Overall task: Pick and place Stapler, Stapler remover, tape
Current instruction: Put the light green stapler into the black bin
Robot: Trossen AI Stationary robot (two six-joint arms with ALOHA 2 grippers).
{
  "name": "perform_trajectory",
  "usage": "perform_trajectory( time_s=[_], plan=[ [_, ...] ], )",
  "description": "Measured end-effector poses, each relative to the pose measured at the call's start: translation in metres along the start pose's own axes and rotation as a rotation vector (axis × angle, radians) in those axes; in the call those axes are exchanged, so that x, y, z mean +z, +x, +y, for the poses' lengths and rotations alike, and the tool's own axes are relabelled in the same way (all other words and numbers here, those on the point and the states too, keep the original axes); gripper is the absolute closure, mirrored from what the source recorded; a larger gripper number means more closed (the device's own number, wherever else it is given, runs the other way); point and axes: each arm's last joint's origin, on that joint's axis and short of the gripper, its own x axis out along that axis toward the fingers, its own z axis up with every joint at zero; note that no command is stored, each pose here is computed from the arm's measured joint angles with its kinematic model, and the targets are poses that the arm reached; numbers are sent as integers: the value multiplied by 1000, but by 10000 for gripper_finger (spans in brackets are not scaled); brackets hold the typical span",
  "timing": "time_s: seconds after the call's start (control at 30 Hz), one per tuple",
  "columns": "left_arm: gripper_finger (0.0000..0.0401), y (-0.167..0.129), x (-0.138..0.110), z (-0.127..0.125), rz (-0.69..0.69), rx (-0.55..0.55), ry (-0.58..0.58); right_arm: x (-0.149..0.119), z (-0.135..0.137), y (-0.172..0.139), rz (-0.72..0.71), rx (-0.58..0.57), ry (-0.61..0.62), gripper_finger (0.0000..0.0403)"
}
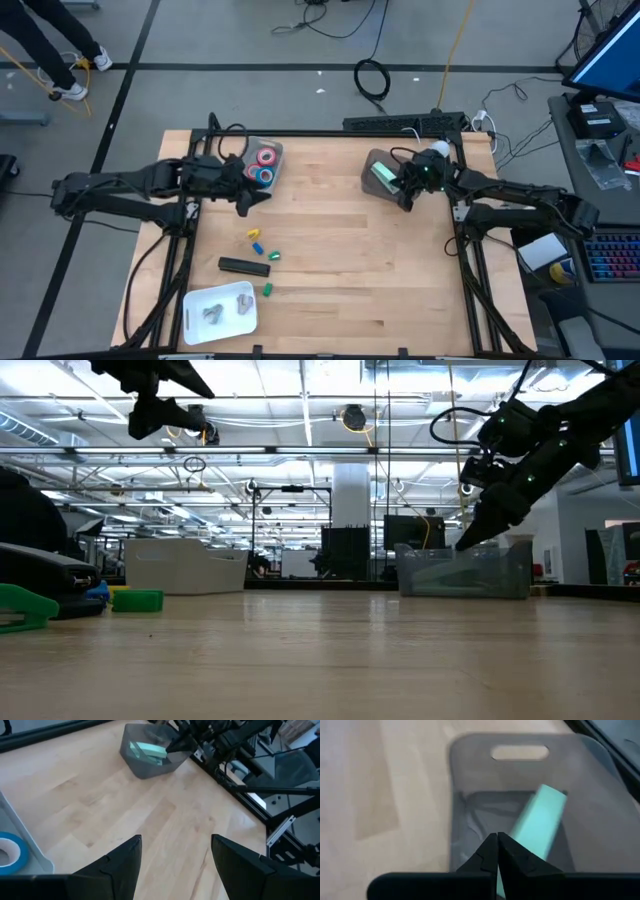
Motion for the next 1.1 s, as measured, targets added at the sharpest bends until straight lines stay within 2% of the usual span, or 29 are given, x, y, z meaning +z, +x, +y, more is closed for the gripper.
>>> perform_trajectory(
  time_s=[0.1,0.47,1.1],
  plan=[
    [160,4,0,0,13,-3,1,1,1,0,-6,36,16,402],
    [160,7,-1,-1,24,-11,8,-8,1,6,85,46,49,403],
    [160,7,2,-2,1,-28,4,-9,-4,7,116,-123,34,403]
  ],
)
